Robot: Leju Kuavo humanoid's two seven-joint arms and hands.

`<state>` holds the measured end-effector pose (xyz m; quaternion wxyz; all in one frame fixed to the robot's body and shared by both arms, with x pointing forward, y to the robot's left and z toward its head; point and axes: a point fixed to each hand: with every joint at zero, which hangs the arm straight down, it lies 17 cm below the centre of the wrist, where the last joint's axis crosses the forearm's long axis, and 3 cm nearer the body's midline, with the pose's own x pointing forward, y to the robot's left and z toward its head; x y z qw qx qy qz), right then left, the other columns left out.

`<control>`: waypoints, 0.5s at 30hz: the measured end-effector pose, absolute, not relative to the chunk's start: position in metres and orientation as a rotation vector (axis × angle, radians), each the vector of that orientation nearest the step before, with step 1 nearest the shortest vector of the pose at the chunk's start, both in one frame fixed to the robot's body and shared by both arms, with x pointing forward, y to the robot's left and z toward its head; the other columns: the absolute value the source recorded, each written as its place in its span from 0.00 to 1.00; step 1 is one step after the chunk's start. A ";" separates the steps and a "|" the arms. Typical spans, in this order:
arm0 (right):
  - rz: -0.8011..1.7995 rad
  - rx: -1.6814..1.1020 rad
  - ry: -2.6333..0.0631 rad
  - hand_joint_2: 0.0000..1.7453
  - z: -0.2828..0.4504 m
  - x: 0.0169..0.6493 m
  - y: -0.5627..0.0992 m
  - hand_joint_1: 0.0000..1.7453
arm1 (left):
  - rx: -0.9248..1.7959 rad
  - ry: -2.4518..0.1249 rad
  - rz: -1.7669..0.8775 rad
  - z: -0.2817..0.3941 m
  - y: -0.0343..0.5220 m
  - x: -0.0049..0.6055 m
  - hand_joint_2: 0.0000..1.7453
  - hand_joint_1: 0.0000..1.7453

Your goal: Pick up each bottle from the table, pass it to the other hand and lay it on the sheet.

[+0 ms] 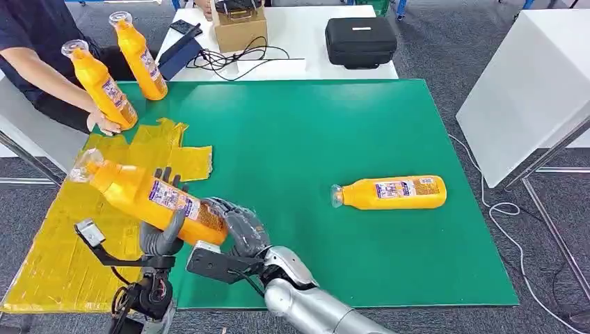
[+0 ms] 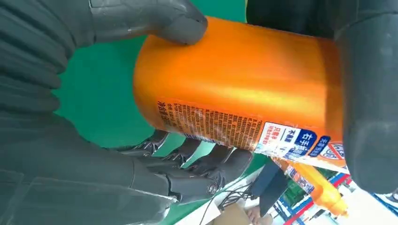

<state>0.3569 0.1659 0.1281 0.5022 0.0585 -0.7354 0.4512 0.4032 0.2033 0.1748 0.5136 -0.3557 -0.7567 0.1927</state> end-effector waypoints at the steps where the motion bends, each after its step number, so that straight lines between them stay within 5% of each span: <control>1: 1.098 0.140 -1.776 1.00 0.127 0.356 0.166 1.00 | -0.851 -1.819 0.466 0.174 0.204 0.403 1.00 1.00; 15: 1.156 0.110 -1.766 1.00 0.117 0.351 0.168 1.00 | -0.827 -1.824 0.488 0.172 0.215 0.396 1.00 1.00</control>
